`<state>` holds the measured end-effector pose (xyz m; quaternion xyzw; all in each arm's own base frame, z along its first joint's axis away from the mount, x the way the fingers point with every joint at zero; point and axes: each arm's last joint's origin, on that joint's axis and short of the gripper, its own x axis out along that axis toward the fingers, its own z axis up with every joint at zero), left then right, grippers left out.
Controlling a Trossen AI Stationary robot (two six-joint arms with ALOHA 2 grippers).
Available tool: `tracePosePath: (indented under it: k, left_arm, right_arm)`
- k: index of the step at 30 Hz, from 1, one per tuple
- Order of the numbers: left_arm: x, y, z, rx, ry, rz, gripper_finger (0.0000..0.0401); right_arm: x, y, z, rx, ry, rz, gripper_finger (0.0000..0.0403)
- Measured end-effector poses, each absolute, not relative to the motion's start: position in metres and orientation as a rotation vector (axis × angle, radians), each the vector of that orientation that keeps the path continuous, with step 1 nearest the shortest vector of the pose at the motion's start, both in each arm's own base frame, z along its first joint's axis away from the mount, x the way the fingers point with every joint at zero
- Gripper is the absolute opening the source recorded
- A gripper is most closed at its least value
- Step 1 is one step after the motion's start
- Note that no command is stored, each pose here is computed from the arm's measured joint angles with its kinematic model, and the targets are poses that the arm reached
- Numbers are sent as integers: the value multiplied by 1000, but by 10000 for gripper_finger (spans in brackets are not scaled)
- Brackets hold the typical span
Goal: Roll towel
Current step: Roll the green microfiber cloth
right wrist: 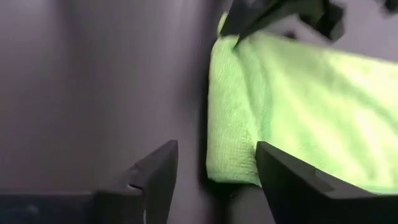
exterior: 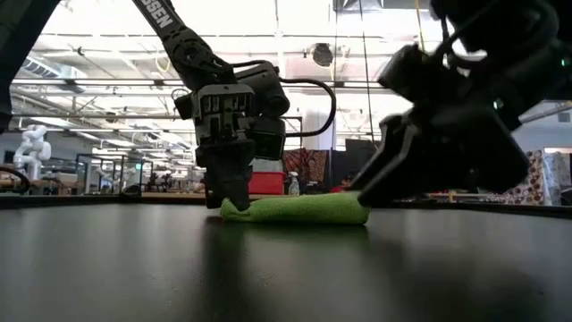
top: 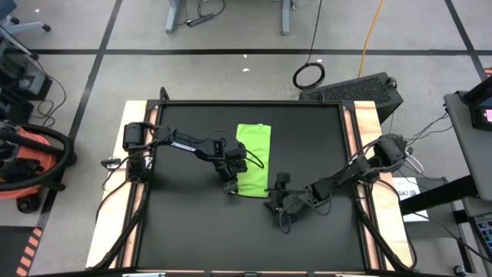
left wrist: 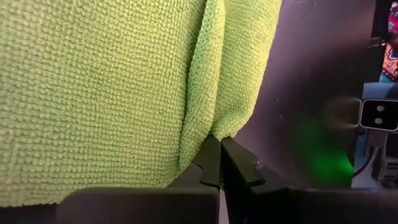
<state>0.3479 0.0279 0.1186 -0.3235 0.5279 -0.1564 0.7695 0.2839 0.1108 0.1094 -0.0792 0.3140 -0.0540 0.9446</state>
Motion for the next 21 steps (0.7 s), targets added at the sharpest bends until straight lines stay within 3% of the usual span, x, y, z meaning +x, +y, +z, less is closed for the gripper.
tracePosePath:
  k: [16,21]
  left_arm:
    - [348,27,119,-682,1138,-350,2]
    - [348,27,119,-682,1141,-347,2]
  right_arm:
    - [296,90,93,-28,659,-170,151]
    - [301,77,93,36,684,-101,108]
